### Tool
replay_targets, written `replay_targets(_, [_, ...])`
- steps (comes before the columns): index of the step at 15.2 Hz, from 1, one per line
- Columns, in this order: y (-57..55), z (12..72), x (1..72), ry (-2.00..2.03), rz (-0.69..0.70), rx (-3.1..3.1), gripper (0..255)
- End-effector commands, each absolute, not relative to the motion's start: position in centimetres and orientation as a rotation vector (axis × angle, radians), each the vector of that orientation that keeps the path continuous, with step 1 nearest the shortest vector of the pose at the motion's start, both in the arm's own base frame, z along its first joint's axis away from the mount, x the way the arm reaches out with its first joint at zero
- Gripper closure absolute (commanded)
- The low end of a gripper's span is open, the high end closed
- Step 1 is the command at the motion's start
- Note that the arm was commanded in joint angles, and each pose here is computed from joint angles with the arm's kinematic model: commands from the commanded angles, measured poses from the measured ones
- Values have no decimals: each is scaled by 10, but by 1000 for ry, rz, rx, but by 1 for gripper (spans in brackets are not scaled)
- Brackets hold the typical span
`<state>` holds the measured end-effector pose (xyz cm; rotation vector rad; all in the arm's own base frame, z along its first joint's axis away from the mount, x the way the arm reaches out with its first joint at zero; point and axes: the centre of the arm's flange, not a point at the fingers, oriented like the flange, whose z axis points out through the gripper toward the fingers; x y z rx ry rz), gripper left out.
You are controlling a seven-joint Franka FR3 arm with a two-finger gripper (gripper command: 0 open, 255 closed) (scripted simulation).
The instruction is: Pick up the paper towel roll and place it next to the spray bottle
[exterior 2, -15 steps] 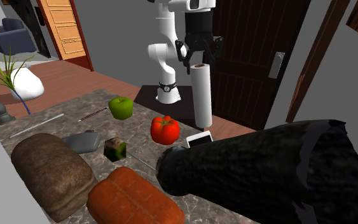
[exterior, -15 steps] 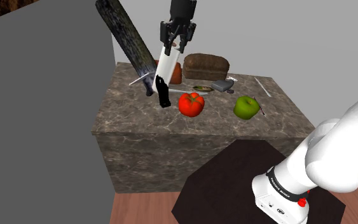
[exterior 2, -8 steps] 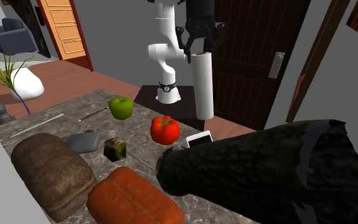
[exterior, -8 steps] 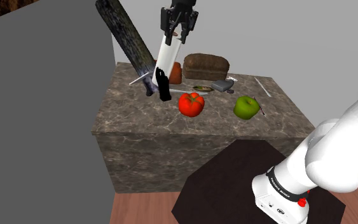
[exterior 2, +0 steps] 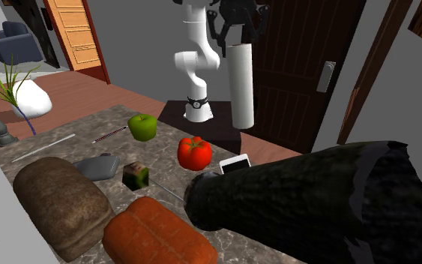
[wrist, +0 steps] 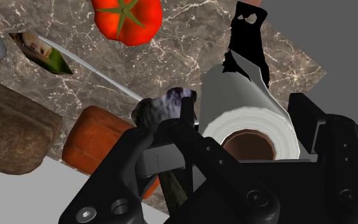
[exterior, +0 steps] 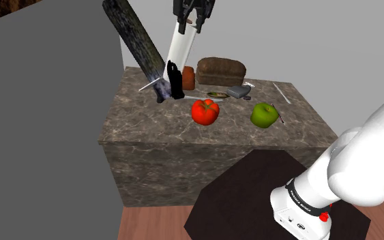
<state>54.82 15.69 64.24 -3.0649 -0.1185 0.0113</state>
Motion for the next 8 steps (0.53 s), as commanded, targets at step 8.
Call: replay_targets(8, [156, 690, 547, -118, 12, -3065, 255])
